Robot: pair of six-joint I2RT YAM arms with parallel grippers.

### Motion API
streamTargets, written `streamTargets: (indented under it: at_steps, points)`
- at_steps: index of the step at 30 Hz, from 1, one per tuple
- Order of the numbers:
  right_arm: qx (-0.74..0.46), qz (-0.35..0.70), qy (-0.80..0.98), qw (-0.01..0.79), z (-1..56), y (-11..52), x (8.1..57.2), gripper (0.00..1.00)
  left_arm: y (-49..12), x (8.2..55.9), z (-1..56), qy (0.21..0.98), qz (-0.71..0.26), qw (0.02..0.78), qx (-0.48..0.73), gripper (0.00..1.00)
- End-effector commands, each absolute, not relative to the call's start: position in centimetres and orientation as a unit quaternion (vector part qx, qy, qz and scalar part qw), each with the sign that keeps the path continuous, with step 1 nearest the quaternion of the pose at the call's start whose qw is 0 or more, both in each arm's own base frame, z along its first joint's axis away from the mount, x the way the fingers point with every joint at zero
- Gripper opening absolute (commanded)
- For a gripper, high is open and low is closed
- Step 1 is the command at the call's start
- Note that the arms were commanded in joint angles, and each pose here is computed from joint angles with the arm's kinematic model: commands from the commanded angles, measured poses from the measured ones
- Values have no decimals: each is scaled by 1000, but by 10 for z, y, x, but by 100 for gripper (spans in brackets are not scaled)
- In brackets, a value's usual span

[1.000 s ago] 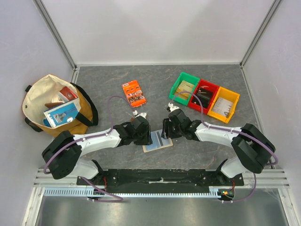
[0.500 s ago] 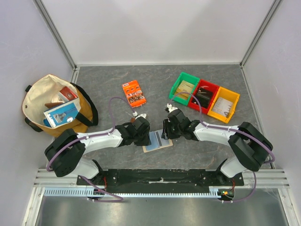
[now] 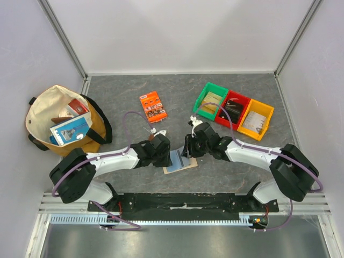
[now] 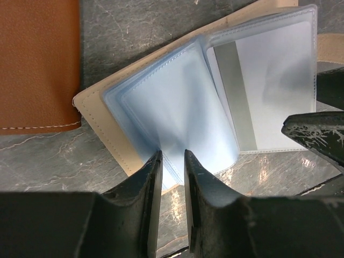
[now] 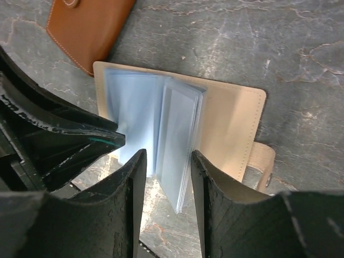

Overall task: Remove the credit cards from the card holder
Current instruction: Remove the credit card from the card holder.

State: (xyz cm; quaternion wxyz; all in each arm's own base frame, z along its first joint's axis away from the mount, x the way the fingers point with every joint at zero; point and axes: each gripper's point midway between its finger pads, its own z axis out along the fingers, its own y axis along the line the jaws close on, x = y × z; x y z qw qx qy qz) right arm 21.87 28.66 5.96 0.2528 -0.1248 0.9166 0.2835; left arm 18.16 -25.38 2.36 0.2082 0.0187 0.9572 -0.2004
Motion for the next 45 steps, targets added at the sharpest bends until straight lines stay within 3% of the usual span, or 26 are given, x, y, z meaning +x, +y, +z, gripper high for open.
streamTargets:
  at_steps: [1, 13, 33, 40, 45]
  points:
    - [-148, 324, 897, 264, 88, 307, 217, 46, -248, 179, 24, 957, -196, 214, 3, 29]
    - [-199, 349, 878, 261, 107, 337, 202, 48, -243, 181, 42, 945, -219, 241, -22, 29]
    - [-178, 249, 916, 260, 54, 309, 217, 46, -239, 183, 58, 933, -238, 265, -49, 30]
    - [-158, 299, 907, 252, 55, 313, 218, 43, -228, 188, 87, 919, -242, 305, -57, 30]
    - [-144, 354, 891, 246, 62, 319, 220, 41, -246, 190, 83, 918, -267, 292, -42, 29]
